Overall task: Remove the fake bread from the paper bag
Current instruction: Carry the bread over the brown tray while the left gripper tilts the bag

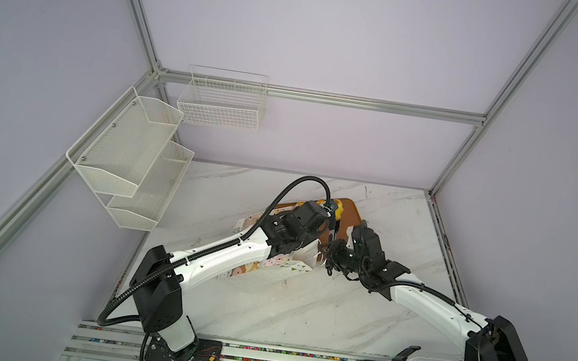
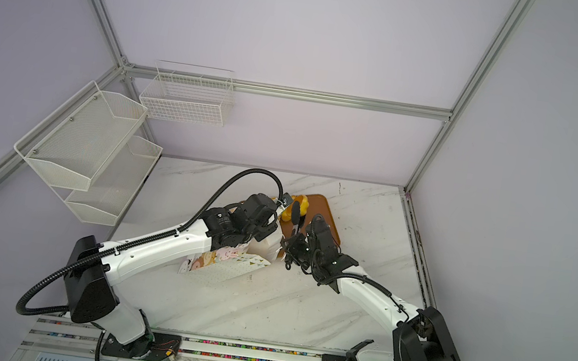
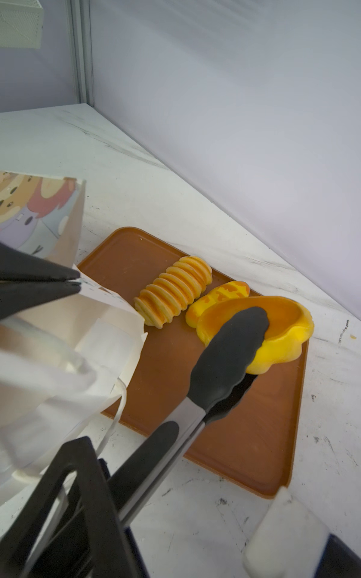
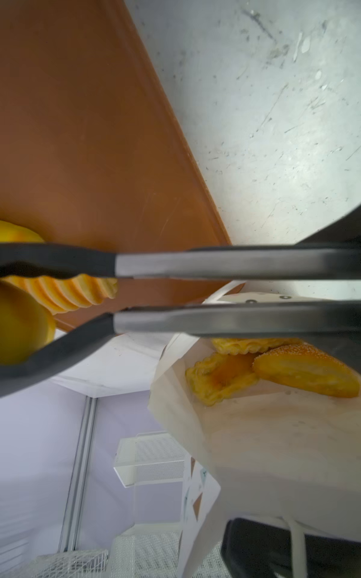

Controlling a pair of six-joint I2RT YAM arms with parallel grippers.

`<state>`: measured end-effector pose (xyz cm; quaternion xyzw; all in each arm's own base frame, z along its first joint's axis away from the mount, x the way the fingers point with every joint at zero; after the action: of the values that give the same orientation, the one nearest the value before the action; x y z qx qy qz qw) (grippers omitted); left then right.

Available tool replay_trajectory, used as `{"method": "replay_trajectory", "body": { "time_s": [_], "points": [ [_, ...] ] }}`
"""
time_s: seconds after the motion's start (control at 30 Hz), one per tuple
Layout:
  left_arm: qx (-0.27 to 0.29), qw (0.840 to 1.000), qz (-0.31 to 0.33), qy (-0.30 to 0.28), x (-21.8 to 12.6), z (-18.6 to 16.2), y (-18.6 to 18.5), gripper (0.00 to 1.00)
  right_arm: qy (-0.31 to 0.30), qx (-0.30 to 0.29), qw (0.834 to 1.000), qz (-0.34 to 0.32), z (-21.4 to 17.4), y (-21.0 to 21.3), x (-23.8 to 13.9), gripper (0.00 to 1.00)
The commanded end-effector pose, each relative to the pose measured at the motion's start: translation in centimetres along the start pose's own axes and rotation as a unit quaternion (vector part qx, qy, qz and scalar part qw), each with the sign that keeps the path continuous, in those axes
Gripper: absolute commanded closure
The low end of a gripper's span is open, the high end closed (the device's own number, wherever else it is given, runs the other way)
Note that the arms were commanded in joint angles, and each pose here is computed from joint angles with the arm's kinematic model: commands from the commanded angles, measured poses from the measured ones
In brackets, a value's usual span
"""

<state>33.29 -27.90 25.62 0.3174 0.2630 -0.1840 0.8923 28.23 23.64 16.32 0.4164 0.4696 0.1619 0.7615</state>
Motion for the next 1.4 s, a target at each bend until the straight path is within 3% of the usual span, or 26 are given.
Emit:
{"method": "replay_trajectory", "body": {
  "time_s": [0.0,0.47,0.67,0.9,1.13,1.37],
  "points": [
    [-0.021,0.999,0.035,0.002,-0.1,0.5,1.1,1.00,0.016,-0.019,0.999,0.022,0.1,0.9,-0.1,0.62],
    [0.003,0.998,0.050,0.022,1.0,-0.2,0.8,1.00,0.018,-0.025,0.999,0.006,0.9,0.3,-0.2,0.52],
    [0.009,0.998,0.059,0.020,0.3,-0.4,1.5,1.00,0.069,-0.044,0.996,-0.026,0.1,-1.0,1.0,0.50],
    [0.025,0.997,0.070,-0.002,-1.8,-0.8,3.3,1.00,0.062,-0.071,0.994,-0.049,0.9,-0.4,0.6,0.50],
    [0.021,0.997,0.075,-0.006,-4.2,-3.4,6.7,1.00,0.072,-0.099,0.990,-0.064,1.4,0.7,0.0,0.49],
    [0.020,0.997,0.080,0.007,-5.0,-5.5,8.7,1.00,0.091,-0.102,0.986,-0.095,1.1,-1.0,0.9,0.51]
  ]
}}
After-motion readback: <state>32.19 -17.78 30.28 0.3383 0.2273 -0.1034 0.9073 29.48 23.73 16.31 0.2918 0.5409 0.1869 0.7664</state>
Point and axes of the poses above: each gripper's point midway between its finger pads, its own x axis out along the fingers, its own y axis along the line the jaws close on, z = x × y, the point moved 3 cm from there along -x, back along the fingers, and after that the axes turned 1 degree about -x, right-handed, at the moved point
